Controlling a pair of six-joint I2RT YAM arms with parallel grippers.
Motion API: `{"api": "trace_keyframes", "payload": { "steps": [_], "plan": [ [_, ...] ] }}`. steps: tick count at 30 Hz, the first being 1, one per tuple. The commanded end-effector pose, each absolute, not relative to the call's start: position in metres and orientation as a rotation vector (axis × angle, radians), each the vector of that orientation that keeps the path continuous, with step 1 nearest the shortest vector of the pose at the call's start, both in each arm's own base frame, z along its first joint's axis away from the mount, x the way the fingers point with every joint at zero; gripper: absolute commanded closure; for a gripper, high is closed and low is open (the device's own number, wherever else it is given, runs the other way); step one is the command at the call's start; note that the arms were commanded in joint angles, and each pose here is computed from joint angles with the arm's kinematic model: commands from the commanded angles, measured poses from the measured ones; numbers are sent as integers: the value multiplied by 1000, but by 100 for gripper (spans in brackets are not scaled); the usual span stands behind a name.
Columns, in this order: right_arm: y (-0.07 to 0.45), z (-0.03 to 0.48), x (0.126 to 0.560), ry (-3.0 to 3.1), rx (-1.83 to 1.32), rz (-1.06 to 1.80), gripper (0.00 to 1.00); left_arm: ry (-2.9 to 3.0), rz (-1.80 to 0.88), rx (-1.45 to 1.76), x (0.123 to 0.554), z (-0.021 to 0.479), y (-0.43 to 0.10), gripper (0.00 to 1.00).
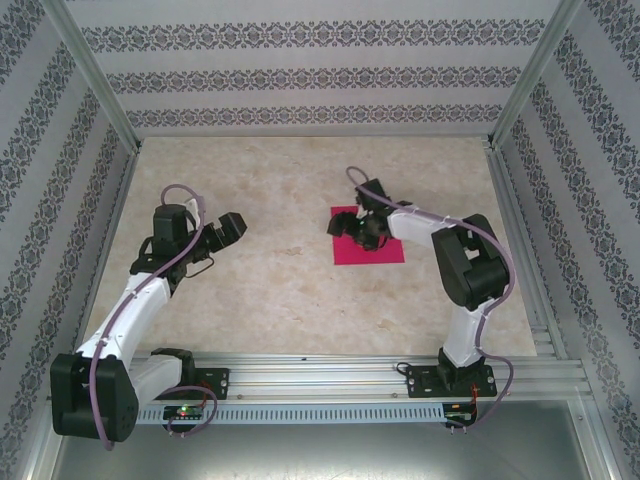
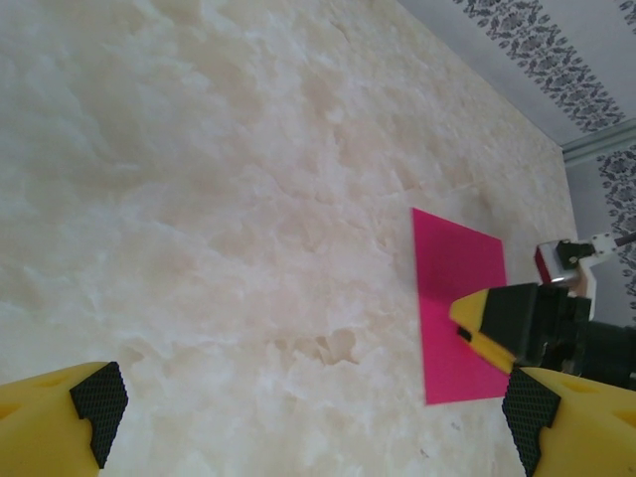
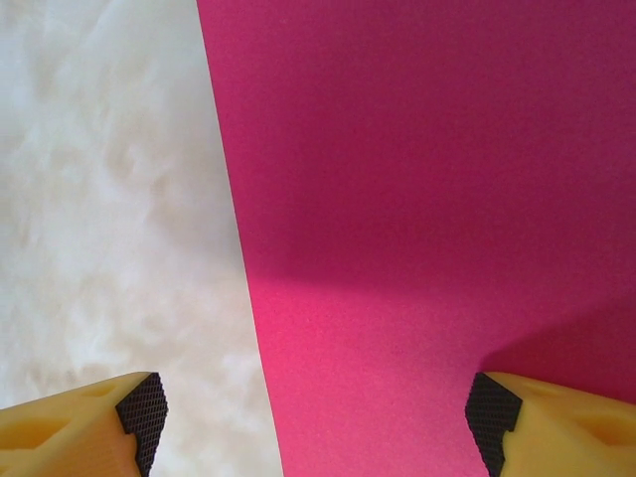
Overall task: Fold a paper plane with a square sheet of paper (pick it up from the middle)
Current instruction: Move the square sheet of paper to the center of the table.
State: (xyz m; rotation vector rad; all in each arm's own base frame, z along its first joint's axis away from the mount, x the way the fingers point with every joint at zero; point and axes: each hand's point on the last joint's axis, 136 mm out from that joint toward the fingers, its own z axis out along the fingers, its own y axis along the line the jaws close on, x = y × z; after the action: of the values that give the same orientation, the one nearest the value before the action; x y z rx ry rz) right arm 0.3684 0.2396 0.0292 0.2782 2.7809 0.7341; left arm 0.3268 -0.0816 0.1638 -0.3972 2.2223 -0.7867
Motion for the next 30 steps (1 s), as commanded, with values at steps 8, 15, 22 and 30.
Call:
{"api": "trace_keyframes", "payload": {
  "steps": [8,15,22,30],
  "plan": [
    [298,31,307,2820,381,795,19,2247,-914,-351,316,145,-120,0],
    [252,73,332,2718,293,712,18,2288,-947,-225,318,141,-157,0],
    [235,37,336,2807,341,712,20,2329,-956,-146,316,131,-183,0],
    [215,-6,310,2777,708,570,21,2335,-917,-140,317,128,-181,0]
  ]
}}
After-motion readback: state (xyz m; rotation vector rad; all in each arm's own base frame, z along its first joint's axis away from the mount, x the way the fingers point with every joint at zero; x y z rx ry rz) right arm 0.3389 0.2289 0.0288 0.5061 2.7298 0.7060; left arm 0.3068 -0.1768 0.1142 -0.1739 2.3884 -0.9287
